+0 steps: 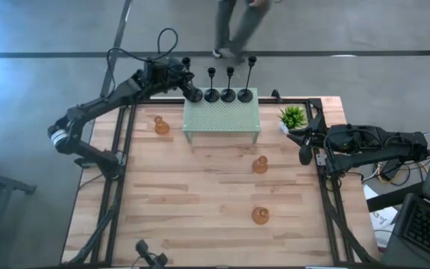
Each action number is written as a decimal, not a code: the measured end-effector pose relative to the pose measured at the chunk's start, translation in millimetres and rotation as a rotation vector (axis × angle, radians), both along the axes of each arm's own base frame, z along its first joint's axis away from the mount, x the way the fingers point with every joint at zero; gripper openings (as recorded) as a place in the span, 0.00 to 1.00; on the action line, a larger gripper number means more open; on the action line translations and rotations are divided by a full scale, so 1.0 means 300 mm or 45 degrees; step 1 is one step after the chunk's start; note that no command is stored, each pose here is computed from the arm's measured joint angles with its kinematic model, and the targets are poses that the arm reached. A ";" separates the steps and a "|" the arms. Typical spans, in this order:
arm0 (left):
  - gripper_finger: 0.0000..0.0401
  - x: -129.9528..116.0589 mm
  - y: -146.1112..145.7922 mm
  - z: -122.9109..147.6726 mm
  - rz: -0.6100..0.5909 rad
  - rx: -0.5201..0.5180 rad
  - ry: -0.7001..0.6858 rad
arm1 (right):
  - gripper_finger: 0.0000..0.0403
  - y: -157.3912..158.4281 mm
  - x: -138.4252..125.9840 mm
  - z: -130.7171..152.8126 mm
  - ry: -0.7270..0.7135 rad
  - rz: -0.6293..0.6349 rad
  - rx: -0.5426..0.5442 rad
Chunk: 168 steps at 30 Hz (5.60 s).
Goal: Pick & Place candle stick holders
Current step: Put the black candle holder on the shelf aligned with the other black candle holders, then put the top orange candle holder on the shelf in front of the black candle holder
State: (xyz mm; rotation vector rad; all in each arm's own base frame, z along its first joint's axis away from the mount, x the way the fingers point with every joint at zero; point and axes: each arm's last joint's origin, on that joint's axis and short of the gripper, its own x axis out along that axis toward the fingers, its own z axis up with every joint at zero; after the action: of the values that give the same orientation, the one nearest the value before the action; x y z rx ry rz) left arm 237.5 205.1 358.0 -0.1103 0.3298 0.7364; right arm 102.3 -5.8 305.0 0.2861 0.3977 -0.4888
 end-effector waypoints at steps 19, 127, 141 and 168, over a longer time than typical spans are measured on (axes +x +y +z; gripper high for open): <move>0.04 0.035 0.043 -0.039 0.001 0.015 0.011 | 0.23 0.000 0.000 0.000 0.000 0.000 0.000; 0.61 0.043 0.090 -0.077 -0.081 -0.018 0.003 | 0.23 0.000 0.000 0.000 -0.001 0.000 0.000; 0.64 -0.012 0.036 -0.052 -0.127 -0.072 0.124 | 0.17 0.000 0.000 0.000 0.000 0.000 0.000; 0.63 -0.355 -0.309 0.036 -0.076 -0.493 0.316 | 0.21 0.000 0.000 0.000 0.000 0.000 0.000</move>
State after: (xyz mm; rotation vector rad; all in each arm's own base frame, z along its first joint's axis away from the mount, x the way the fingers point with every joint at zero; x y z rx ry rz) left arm 130.9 112.4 368.8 -0.3747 0.7084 0.6206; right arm 102.3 -5.8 305.1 0.2862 0.3975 -0.4888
